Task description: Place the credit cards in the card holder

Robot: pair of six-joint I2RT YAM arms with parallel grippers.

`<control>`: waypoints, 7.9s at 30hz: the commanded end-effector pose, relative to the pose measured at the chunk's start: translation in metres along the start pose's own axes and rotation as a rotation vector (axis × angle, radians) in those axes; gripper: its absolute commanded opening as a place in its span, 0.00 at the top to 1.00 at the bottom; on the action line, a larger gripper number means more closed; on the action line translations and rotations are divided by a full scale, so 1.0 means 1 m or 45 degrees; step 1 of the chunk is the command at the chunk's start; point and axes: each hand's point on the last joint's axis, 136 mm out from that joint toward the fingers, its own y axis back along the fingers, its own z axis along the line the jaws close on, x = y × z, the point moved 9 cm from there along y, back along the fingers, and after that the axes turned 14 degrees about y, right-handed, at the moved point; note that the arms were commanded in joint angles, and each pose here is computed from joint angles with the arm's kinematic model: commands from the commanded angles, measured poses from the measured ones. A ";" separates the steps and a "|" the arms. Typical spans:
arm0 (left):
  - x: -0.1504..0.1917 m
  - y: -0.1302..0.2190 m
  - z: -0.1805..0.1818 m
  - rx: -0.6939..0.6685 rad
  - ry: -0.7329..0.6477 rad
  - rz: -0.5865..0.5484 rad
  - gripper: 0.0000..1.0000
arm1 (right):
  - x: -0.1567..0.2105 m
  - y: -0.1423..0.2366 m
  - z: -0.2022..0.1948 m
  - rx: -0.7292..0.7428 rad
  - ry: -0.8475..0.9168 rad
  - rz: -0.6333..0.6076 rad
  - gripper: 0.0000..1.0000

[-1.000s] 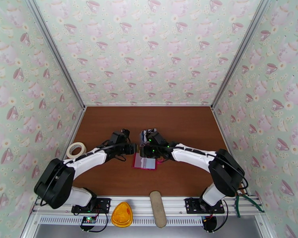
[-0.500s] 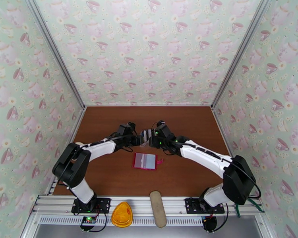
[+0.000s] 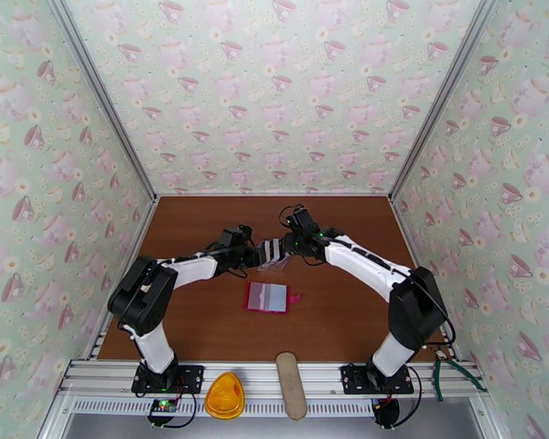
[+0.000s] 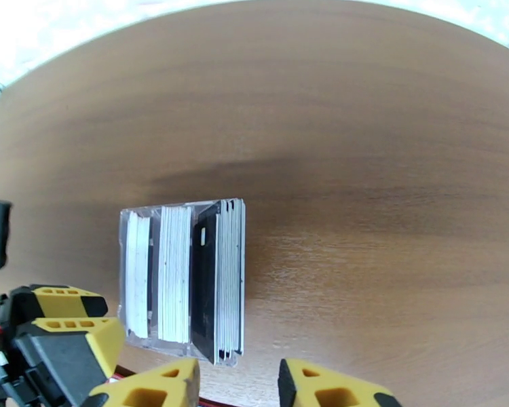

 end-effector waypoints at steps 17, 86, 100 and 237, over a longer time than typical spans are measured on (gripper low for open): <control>0.006 -0.011 0.015 0.029 0.059 0.089 0.57 | -0.006 -0.022 0.010 -0.003 0.096 0.106 0.57; 0.009 -0.020 0.025 -0.062 0.076 0.138 0.61 | -0.006 -0.046 0.012 0.029 0.238 0.247 0.81; 0.009 -0.020 0.025 -0.062 0.076 0.140 0.61 | -0.006 -0.047 0.031 -0.191 0.193 0.239 0.88; 0.110 0.063 0.056 -0.159 -0.134 0.221 0.65 | 0.166 -0.024 0.046 -0.855 -0.506 -0.119 1.00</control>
